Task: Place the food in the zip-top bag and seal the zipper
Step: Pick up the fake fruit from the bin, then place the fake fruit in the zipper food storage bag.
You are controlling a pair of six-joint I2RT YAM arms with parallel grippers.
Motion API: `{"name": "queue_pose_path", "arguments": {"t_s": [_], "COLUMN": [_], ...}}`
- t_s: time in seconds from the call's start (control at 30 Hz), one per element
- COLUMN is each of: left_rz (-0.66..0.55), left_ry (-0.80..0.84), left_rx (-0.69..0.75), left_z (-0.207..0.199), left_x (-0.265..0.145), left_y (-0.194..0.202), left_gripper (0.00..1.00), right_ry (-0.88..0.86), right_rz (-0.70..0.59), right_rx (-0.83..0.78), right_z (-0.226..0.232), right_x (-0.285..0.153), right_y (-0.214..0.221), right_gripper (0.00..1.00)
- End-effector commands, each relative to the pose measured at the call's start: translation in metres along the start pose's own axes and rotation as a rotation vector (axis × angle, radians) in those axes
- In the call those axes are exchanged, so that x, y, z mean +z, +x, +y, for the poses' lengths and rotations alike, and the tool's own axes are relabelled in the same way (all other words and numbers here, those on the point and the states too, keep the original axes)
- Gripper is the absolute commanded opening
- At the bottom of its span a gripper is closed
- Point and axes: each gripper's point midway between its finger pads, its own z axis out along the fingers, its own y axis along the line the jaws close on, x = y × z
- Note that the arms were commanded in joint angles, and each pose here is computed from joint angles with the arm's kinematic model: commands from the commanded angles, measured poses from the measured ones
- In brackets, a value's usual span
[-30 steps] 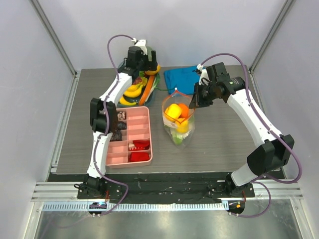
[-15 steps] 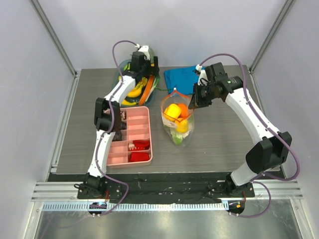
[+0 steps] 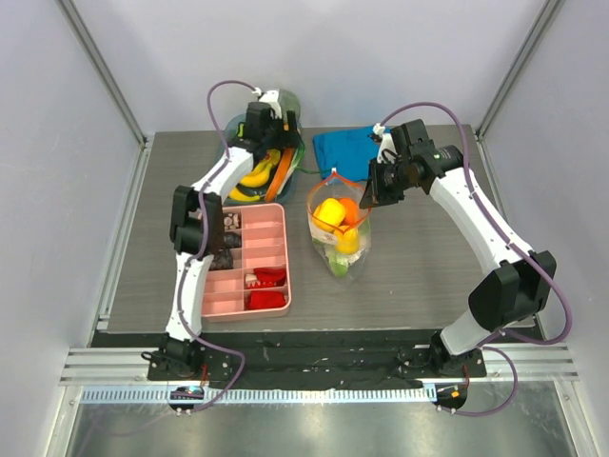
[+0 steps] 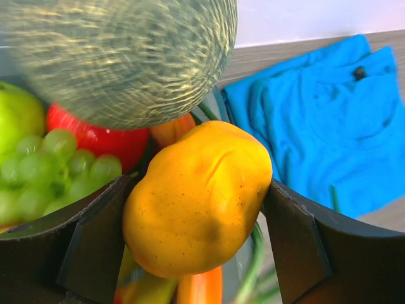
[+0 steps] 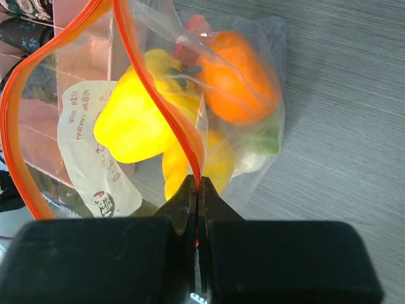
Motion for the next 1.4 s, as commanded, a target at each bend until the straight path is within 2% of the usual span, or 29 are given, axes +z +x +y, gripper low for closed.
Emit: {"name": "queue_pose_path", "arguments": {"t_s": [0.0, 0.2, 0.27, 0.3, 0.33, 0.4, 0.53, 0.63, 0.7, 1.0, 1.07, 1.17, 1.23, 1.27, 1.3, 1.33, 1.37], "left_rz": [-0.203, -0.206, -0.174, -0.192, -0.145, -0.124, -0.068, 0.005, 0.061, 0.204, 0.236, 0.259, 0.292, 0.261, 0.283, 0.262, 0.228], "left_ry": [0.065, 0.128, 0.239, 0.287, 0.352, 0.426, 0.522, 0.578, 0.613, 0.631, 0.627, 0.622, 0.608, 0.604, 0.589, 0.562, 0.553], "left_rx": [0.012, 0.028, 0.027, 0.028, 0.018, 0.038, 0.142, 0.170, 0.183, 0.272, 0.302, 0.319, 0.344, 0.358, 0.402, 0.418, 0.425], "left_z": [-0.029, -0.049, -0.072, -0.085, -0.098, -0.122, -0.163, -0.190, -0.207, -0.243, -0.250, -0.254, -0.251, -0.253, -0.248, -0.245, -0.243], "left_x": [-0.067, -0.123, -0.144, -0.170, -0.180, -0.205, -0.259, -0.279, -0.285, -0.292, -0.286, -0.284, -0.279, -0.281, -0.281, -0.281, -0.283], "left_y": [-0.102, -0.130, -0.128, -0.142, -0.129, -0.124, -0.099, -0.068, -0.041, 0.023, 0.035, 0.039, 0.044, 0.028, 0.031, 0.022, 0.005], "left_gripper": [0.67, 0.62, 0.60, 0.60, 0.60, 0.60, 0.61, 0.61, 0.61, 0.62, 0.64, 0.73, 0.83, 0.87, 0.96, 1.00, 1.00], "right_ry": [-0.003, 0.006, 0.011, 0.010, 0.012, 0.013, 0.009, 0.009, 0.007, 0.011, 0.016, 0.016, 0.016, 0.019, 0.017, 0.017, 0.020], "right_rz": [-0.052, -0.055, -0.060, -0.062, -0.064, -0.067, -0.069, -0.072, -0.078, -0.089, -0.094, -0.098, -0.096, -0.097, -0.095, -0.096, -0.094], "right_rx": [-0.041, -0.054, -0.054, -0.056, -0.055, -0.056, -0.056, -0.060, -0.062, -0.068, -0.072, -0.078, -0.080, -0.082, -0.086, -0.096, -0.098], "right_z": [0.003, 0.002, 0.001, 0.002, 0.002, 0.002, 0.003, 0.003, 0.004, 0.005, 0.003, 0.004, 0.004, 0.003, 0.004, 0.004, 0.002], "right_x": [-0.005, -0.005, -0.006, -0.007, -0.007, -0.008, -0.009, -0.010, -0.011, -0.018, -0.020, -0.021, -0.021, -0.022, -0.022, -0.022, -0.022], "right_y": [-0.017, -0.019, -0.020, -0.020, -0.021, -0.020, -0.021, -0.021, -0.022, -0.019, -0.019, -0.019, -0.019, -0.018, -0.018, -0.018, -0.017], "right_gripper": [0.01, 0.01, 0.01, 0.01, 0.01, 0.01, 0.01, 0.01, 0.01, 0.01, 0.01, 0.01, 0.01, 0.01, 0.01, 0.01, 0.01]}}
